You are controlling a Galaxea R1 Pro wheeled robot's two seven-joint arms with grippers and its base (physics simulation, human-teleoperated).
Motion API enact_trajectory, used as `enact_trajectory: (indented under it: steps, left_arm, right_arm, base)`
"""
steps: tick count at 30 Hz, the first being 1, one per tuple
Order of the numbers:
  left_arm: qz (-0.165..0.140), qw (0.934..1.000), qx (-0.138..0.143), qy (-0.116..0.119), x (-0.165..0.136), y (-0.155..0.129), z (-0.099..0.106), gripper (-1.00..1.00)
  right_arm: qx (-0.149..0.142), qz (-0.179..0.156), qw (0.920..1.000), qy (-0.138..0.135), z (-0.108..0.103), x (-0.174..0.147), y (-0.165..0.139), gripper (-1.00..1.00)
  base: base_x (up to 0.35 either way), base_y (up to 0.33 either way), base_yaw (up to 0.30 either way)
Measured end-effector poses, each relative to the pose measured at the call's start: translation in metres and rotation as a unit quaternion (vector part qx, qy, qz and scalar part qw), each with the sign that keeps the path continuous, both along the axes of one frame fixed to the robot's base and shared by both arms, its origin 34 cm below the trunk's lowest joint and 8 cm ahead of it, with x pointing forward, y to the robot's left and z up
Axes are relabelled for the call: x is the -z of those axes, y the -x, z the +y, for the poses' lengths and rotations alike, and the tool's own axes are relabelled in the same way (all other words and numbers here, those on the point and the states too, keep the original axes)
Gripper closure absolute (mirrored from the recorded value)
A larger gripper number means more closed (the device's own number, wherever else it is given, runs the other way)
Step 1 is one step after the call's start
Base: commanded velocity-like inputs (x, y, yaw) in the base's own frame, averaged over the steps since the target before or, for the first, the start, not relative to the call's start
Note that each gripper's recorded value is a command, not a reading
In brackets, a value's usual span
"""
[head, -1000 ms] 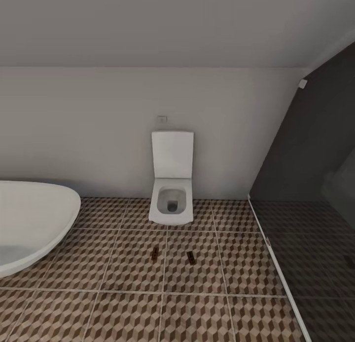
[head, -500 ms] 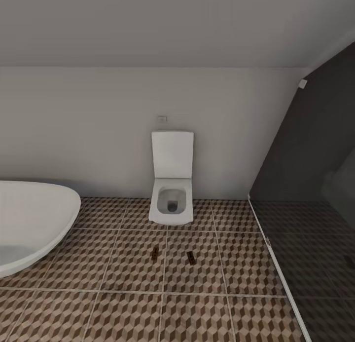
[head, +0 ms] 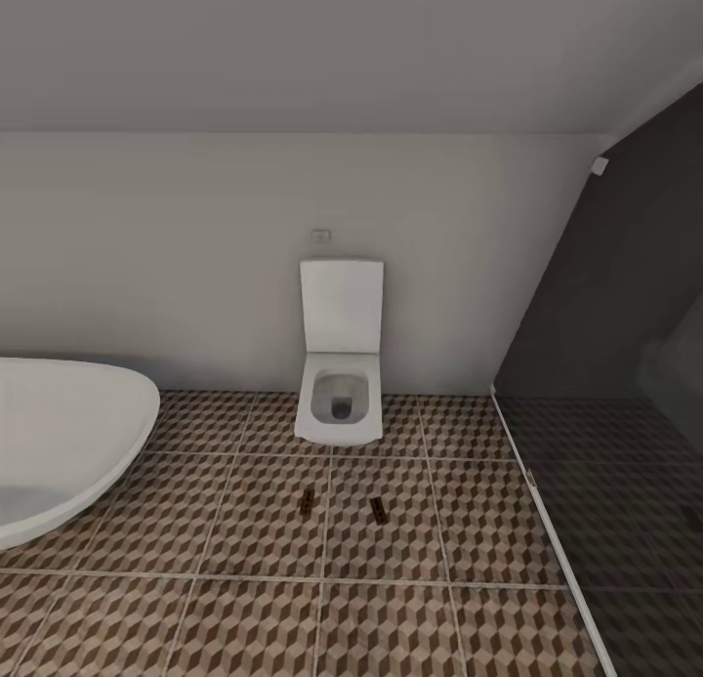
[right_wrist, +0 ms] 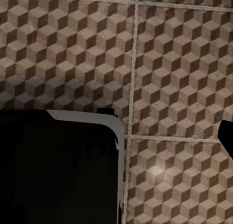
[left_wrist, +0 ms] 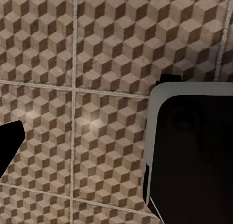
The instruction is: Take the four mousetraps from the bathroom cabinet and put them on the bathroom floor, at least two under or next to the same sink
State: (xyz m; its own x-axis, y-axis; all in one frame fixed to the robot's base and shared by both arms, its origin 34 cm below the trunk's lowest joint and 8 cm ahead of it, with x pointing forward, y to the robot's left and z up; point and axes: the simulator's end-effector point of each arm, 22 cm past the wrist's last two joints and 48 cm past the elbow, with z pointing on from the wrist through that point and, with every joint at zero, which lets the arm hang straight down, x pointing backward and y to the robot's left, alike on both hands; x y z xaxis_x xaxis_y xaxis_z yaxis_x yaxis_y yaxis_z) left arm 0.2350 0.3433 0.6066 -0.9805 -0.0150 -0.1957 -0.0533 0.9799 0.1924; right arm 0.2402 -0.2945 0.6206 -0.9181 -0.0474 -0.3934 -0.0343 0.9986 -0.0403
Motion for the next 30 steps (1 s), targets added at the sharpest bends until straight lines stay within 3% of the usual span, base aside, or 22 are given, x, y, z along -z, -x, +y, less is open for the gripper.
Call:
enact_trajectory:
  steps: [30]
  left_arm:
    - [-0.018,0.9998,-0.001,-0.001,-0.005,-0.014,0.002,-1.00]
  right_arm:
    - [0.000,-0.015,0.9999,-0.002,0.003,-0.004,-0.011,-1.00]
  base:
    - [0.000,0.000,0.000]
